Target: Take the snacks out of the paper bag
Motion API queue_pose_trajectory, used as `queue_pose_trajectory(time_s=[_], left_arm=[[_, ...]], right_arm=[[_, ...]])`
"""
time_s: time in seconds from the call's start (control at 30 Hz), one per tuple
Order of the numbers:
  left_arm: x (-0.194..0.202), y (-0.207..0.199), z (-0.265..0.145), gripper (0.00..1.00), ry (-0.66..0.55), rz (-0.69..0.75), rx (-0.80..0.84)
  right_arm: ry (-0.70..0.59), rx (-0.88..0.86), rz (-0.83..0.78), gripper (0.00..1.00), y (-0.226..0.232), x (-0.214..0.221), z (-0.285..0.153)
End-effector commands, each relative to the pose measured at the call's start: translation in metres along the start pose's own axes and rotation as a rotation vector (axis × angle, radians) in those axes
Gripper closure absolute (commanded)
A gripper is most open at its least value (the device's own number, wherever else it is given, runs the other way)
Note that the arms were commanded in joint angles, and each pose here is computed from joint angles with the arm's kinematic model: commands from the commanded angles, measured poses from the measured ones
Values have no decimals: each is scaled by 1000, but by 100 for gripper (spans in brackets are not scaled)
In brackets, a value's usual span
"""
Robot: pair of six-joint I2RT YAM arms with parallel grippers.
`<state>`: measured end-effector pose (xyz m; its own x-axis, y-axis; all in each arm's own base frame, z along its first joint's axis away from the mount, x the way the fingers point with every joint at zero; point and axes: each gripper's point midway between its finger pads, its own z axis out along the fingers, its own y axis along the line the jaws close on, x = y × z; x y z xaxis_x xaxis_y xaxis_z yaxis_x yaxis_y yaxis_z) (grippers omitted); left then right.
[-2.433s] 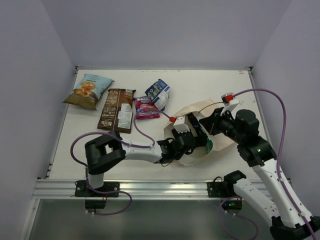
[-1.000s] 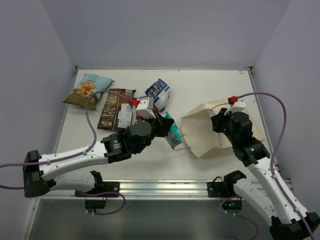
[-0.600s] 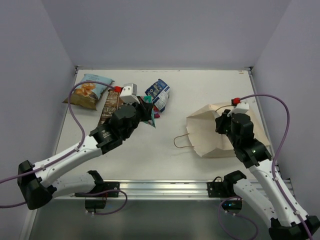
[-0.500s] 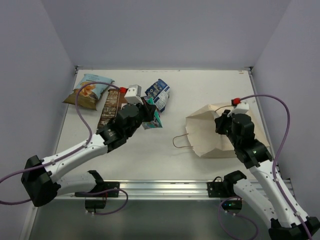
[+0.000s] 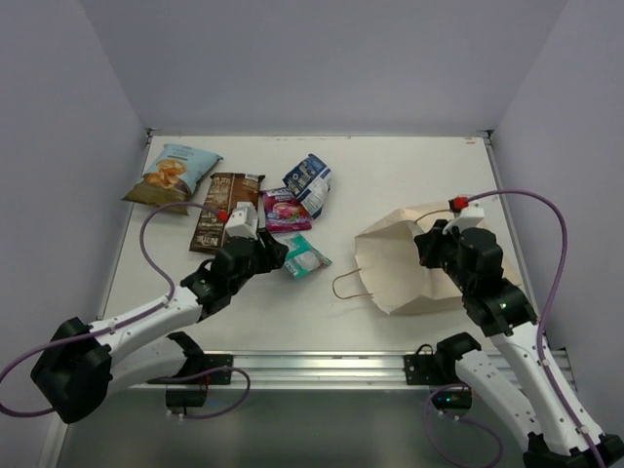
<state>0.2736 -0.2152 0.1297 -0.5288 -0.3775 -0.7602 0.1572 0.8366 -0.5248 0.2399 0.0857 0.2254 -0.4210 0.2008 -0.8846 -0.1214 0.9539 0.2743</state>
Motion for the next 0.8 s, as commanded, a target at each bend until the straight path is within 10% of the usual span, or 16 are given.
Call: queue_pose_trajectory(time_s=[0.0, 0.13, 0.53, 0.77], left_arm=[[15, 34, -13, 42, 35, -77, -141], [5, 11, -28, 18, 69, -105, -81], [32, -195, -36, 18, 162, -62, 294], [67, -239, -23, 18, 113, -93, 320]], right_arm=[[-28, -87, -31, 100, 17, -16, -9], [-24, -151, -46, 100, 28, -16, -9], [-21, -293, -68, 100, 55, -26, -17], [-17, -303, -22, 100, 59, -31, -26]])
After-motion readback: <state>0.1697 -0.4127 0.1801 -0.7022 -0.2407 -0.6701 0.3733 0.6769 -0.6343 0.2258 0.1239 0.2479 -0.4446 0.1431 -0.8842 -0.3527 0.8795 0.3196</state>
